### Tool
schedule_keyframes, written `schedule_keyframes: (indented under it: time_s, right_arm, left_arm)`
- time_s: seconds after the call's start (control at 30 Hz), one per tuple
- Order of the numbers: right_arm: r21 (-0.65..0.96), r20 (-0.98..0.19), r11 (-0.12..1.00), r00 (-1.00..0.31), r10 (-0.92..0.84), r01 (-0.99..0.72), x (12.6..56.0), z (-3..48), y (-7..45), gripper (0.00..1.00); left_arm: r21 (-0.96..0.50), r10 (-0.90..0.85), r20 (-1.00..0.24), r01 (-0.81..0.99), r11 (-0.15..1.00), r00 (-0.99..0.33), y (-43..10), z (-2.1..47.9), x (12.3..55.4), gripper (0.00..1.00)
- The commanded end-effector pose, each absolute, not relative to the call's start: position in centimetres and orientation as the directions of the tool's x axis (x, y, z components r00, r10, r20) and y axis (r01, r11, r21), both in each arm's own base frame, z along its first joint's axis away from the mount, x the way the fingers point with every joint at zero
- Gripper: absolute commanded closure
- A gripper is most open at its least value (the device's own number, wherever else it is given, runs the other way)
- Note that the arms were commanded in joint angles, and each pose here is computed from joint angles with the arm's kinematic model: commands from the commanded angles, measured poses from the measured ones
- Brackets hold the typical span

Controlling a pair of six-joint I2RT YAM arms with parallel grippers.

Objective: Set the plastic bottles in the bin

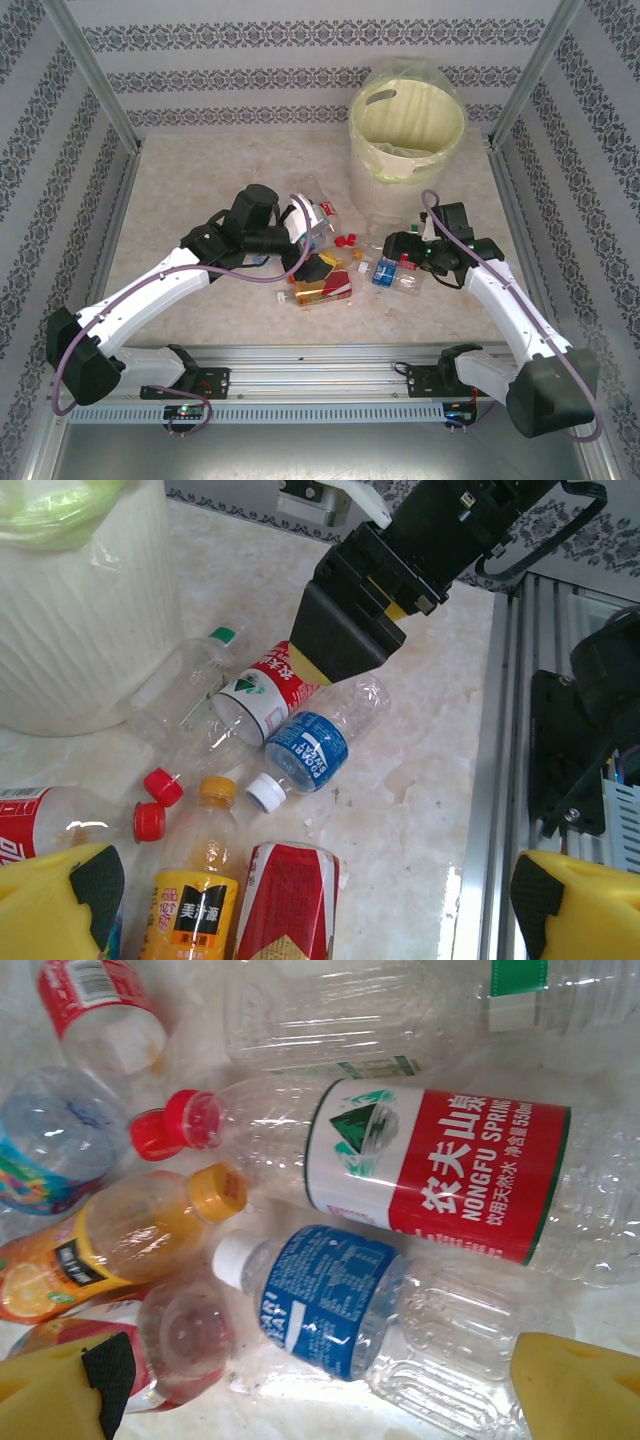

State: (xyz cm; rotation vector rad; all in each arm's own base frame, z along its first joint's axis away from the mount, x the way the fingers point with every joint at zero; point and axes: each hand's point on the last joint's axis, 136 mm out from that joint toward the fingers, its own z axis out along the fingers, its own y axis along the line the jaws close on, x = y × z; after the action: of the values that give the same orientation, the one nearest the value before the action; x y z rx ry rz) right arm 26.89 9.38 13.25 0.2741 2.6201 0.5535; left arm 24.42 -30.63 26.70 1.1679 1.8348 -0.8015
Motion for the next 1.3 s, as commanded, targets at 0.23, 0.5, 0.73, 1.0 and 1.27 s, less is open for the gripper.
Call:
schedule_keyframes:
  time_s: [0.23, 0.5, 0.73, 1.0, 1.27]
  right_arm:
    - [0.301, -0.345, 0.953, -0.928, 0.139, 0.031, 27.0, 10.2, 10.7, 0.03]
    - [0.152, -0.267, 0.986, -0.963, -0.028, -0.071, 25.9, 8.4, 11.8, 0.03]
    - [0.069, -0.187, 0.990, -0.976, -0.110, -0.125, 24.2, 7.4, 12.5, 0.06]
    - [-0.029, -0.118, 0.991, -0.984, -0.137, -0.135, 23.5, 6.0, 11.7, 0.10]
    - [-0.063, -0.098, 0.987, -0.984, -0.151, -0.145, 23.7, 5.0, 11.9, 0.17]
  left_arm:
    - [-0.120, 0.282, -0.929, 0.917, 0.379, -0.238, -31.7, 28.8, 24.5, 0.00]
    - [-0.113, 0.294, -0.927, 0.920, 0.375, -0.234, -31.6, 28.8, 24.4, 0.00]
    - [-0.110, 0.299, -0.925, 0.919, 0.379, -0.234, -31.5, 28.8, 24.5, 0.00]
    - [-0.110, 0.301, -0.924, 0.919, 0.377, -0.235, -31.5, 28.8, 24.4, 0.00]
    - [-0.107, 0.306, -0.924, 0.921, 0.375, -0.231, -31.5, 28.8, 24.3, 0.00]
